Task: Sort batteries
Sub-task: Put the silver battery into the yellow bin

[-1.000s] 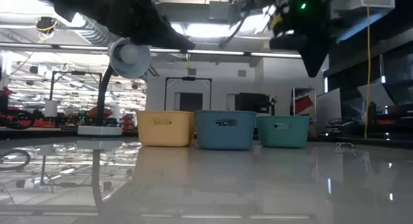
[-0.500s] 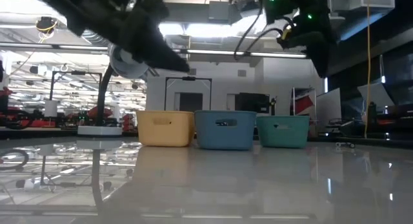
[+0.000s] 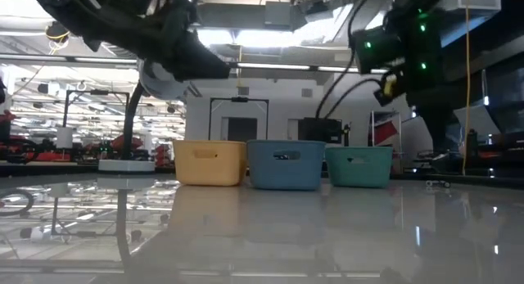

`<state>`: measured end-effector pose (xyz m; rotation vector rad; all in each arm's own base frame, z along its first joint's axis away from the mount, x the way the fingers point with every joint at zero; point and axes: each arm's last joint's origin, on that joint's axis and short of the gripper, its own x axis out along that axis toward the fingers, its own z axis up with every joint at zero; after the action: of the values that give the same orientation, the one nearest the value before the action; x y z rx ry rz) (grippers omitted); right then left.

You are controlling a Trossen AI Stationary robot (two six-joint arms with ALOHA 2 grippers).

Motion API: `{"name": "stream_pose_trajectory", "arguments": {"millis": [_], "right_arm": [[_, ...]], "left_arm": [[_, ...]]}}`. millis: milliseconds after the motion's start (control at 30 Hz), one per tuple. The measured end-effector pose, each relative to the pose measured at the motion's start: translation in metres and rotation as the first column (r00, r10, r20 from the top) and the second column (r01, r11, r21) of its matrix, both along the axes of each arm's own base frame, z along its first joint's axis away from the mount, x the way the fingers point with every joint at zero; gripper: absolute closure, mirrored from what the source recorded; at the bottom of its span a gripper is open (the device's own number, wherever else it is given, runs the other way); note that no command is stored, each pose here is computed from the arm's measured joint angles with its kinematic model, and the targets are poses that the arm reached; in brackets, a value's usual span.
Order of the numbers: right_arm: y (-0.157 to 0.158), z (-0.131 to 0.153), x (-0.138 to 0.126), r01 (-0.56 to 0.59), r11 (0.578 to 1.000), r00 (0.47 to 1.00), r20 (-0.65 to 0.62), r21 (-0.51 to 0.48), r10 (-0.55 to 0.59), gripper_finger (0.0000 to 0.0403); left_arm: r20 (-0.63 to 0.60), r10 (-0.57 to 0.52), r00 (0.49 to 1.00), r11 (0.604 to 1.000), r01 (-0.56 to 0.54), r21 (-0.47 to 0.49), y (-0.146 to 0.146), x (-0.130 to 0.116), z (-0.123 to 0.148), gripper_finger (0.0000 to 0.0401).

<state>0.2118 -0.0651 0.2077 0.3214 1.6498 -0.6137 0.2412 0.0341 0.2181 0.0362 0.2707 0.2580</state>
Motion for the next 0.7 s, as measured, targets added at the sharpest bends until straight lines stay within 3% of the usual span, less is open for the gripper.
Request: {"name": "stream_pose_trajectory", "arguments": {"millis": [167,333,400,700], "right_arm": [[0.001,-0.021,-0.002,-0.009,1.0,0.999,0.039,0.001,0.009,0.0321],[-0.003,-0.023,0.003,-0.026,0.995,0.996,0.081,-0.098,0.034,0.0223],[-0.003,-0.023,0.005,-0.049,0.994,0.994,0.093,-0.094,0.058,0.0197],[-0.005,-0.035,0.01,-0.258,0.965,0.966,0.014,-0.049,0.259,0.0172]], "left_arm": [[0.032,-0.025,0.999,0.996,0.022,0.091,-0.001,-0.008,0.014,0.0245],[0.022,-0.031,0.999,0.984,0.026,0.175,0.001,-0.015,0.02,0.0245],[0.022,-0.024,0.999,0.98,0.019,0.196,0.004,-0.016,0.021,0.0245],[-0.01,0.053,0.999,0.971,-0.049,0.233,0.022,-0.02,0.02,0.0245]]}}
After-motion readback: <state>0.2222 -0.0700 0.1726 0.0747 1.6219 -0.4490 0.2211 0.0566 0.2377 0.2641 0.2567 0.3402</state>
